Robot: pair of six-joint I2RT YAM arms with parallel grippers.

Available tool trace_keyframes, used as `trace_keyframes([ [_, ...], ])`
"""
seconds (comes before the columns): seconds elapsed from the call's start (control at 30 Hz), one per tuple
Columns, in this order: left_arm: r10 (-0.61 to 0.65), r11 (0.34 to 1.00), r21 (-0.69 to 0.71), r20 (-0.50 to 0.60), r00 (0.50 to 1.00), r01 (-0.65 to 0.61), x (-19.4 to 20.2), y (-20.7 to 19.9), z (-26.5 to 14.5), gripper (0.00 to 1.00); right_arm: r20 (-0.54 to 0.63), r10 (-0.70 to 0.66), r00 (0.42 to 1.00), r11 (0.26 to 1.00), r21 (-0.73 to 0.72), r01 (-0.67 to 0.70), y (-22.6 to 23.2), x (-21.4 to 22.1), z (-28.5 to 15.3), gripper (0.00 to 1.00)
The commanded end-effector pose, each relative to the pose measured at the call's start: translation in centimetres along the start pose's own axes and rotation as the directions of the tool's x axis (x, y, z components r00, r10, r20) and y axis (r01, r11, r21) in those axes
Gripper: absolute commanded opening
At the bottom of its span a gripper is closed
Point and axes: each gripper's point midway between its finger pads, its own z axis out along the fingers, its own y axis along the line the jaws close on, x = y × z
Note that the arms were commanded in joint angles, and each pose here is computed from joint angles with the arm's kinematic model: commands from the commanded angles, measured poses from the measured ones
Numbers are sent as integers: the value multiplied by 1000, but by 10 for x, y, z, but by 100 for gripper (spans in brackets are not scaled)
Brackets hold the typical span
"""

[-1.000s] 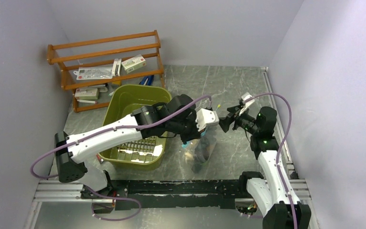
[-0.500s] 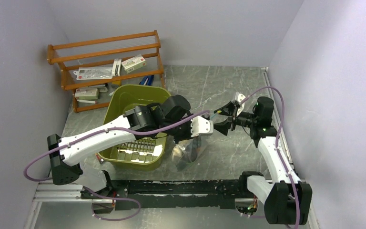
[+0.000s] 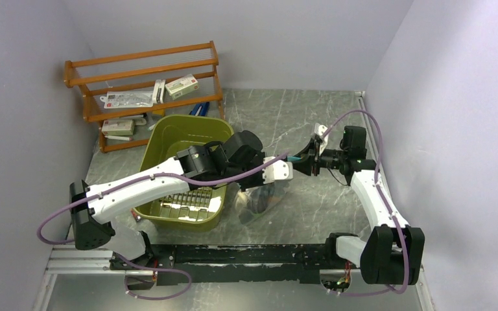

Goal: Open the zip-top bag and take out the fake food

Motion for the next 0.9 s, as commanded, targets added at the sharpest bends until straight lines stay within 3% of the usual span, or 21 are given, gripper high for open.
trace_keyframes([
  [0.0, 22, 995, -96, 103, 994, -12, -17, 19, -18, 7, -57, 41, 998, 998, 45, -39, -10, 8, -1, 14],
  [0.07, -5, 994, -109, 109, 994, 17, -13, 22, -19, 8, -71, 77, 994, 996, 58, -73, -13, 9, -2, 3],
  [0.13, -40, 991, -118, 126, 991, 55, -13, 24, -21, 17, -79, 100, 992, 994, 57, -96, -12, 5, -3, 0],
  [0.3, -129, 975, -149, 220, 967, 164, -38, 38, -27, 66, -73, 156, 985, 985, 82, -150, -1, -7, -8, 0],
  [0.37, -168, 963, -159, 289, 942, 220, -58, 49, -35, 81, -73, 146, 987, 985, 105, -138, 3, -9, -11, 0],
  [0.47, -207, 957, -110, 388, 898, 268, -74, 56, -31, 97, -73, 144, 987, 984, 119, -134, 12, -8, -14, 0],
  [0.53, -225, 963, -52, 388, 894, 265, -82, 53, -20, 96, -62, 118, 991, 988, 111, -111, 19, -9, -15, 0],
  [0.67, -269, 963, 85, 274, 923, 255, -84, 41, 14, 80, -23, 14, 1000, 995, 99, -11, 22, -34, -17, 0],
  [0.73, -285, 957, 119, 236, 929, 263, -80, 37, 28, 87, -26, -40, 999, 995, 94, 42, 21, -41, -18, 0],
  [0.87, -286, 956, 145, 266, 920, 255, -81, 32, 30, 88, -48, -55, 997, 994, 87, 59, 20, -46, -20, 0],
])
